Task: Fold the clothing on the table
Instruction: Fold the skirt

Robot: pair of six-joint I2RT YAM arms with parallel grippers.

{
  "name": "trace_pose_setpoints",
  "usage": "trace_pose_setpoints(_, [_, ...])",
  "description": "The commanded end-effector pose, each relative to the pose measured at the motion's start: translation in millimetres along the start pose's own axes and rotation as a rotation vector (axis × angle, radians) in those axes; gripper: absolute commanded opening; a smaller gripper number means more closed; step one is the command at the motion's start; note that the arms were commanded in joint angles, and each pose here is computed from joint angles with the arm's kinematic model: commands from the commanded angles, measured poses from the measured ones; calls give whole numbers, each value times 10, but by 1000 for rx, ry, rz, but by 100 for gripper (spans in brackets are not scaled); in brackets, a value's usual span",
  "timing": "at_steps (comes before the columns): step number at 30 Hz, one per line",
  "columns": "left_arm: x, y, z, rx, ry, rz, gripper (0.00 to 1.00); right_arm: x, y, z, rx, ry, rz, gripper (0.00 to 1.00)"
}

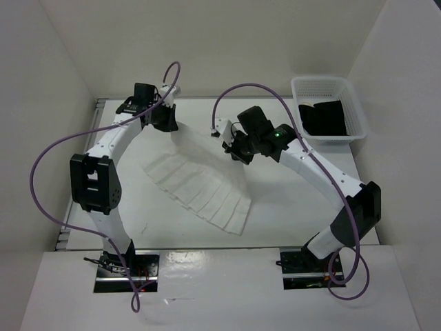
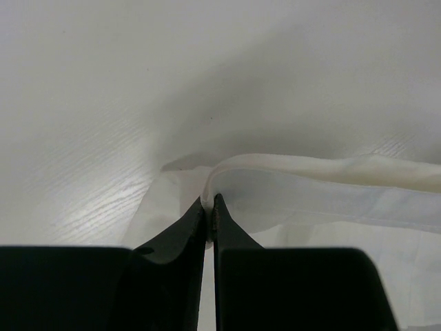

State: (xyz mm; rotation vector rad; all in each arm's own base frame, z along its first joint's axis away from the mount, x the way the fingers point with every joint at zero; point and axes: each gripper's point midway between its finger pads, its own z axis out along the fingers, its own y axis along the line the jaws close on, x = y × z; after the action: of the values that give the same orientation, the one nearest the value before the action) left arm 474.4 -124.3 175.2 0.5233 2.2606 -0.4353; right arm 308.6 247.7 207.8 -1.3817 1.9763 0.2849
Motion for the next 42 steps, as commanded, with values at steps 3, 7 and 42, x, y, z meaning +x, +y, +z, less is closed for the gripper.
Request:
trace_pose_setpoints(3, [30, 96, -80, 4, -35, 8, 11, 6, 376, -94, -185, 16, -8, 0])
trace_pose_setpoints(7, [175, 70, -145, 22, -1, 25, 11, 90, 529, -51, -250, 39, -22, 0])
trace_pose_setpoints(42, [756, -331, -1105, 63, 12, 82, 11, 220, 1830, 375, -613, 160, -193, 0])
